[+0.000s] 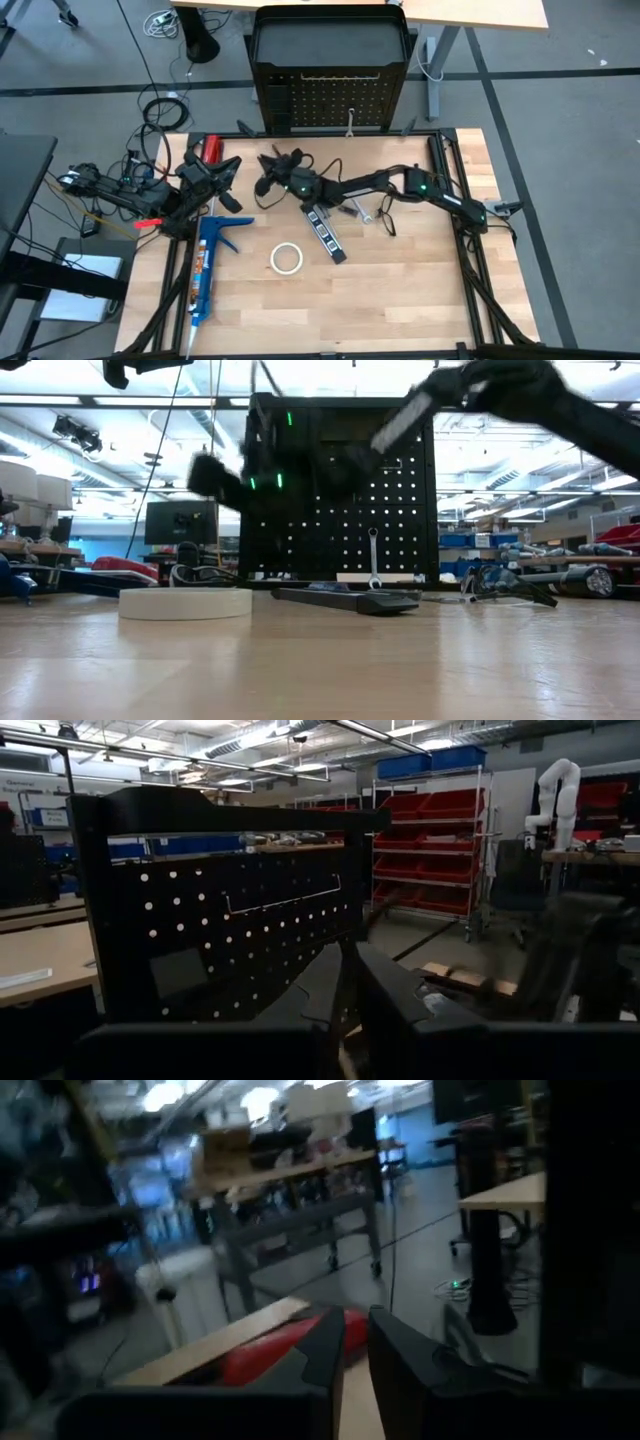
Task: Hang tools onto peg board
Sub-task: Unhang the wrench from the black pegboard
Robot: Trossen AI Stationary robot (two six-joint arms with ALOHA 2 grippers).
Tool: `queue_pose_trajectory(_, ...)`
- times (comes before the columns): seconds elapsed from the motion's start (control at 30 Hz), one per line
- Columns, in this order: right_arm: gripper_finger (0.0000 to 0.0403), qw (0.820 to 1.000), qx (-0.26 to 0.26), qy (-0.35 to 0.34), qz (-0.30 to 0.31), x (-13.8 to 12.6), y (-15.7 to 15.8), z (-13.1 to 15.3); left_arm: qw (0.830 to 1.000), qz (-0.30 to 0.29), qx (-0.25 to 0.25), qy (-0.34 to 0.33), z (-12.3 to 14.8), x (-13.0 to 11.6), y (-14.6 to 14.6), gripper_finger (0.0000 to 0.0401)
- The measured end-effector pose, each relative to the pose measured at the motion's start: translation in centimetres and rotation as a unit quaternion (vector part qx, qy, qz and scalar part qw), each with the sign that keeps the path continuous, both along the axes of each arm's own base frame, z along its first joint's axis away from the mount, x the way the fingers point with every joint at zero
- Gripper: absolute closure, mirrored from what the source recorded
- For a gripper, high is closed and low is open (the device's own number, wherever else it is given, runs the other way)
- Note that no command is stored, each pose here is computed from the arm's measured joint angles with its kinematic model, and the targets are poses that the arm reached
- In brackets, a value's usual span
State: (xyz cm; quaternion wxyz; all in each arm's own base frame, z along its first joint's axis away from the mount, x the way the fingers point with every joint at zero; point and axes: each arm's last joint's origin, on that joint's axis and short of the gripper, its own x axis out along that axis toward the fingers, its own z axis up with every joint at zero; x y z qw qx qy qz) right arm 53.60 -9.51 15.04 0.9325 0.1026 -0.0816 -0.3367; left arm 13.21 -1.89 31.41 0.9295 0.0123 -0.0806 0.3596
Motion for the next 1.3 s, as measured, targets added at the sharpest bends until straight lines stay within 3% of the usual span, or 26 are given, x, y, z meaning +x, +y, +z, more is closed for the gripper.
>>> queue_pose_trajectory(0.07,0.0354,0.999,-0.005,0.043,-0.004,-0.1,1.6,2.2,1.0,0.0,0.0,0.0,0.0,0.0,0.0,0.0364)
queue_pose_trajectory(0.17,0.0371,0.988,0.018,0.131,-0.074,-1.1,3.5,4.5,1.0,0.0,0.001,0.001,0.0,0.0,0.0,0.0364)
queue_pose_trajectory(0.23,0.0382,0.973,0.036,0.187,-0.131,-2.2,4.0,4.8,1.0,0.0,0.001,0.0,0.0,0.0,0.0,0.0364)
queue_pose_trajectory(0.33,0.0392,0.955,0.065,0.238,-0.162,-4.3,4.2,4.2,1.0,0.0,0.001,0.0,0.0,0.0,0.0,0.0364)
queue_pose_trajectory(0.43,0.0394,0.949,0.086,0.245,-0.178,-6.8,4.3,2.9,1.0,0.0,0.001,0.001,0.0,0.0,0.0,0.0364)
queue_pose_trajectory(0.83,0.0388,0.956,0.113,0.181,-0.201,-18.0,2.2,-0.5,1.0,-0.003,-0.003,0.003,-0.2,0.1,0.0,0.0364)
queue_pose_trajectory(1.03,0.0374,0.964,0.134,0.183,-0.141,-20.2,-1.3,-0.2,1.0,-0.004,-0.004,0.008,-0.3,0.1,0.0,0.0364)
queue_pose_trajectory(1.3,0.0329,0.948,0.133,0.213,-0.197,-22.5,-5.8,0.2,1.0,-0.005,-0.011,0.001,-0.3,0.1,0.0,0.0364)
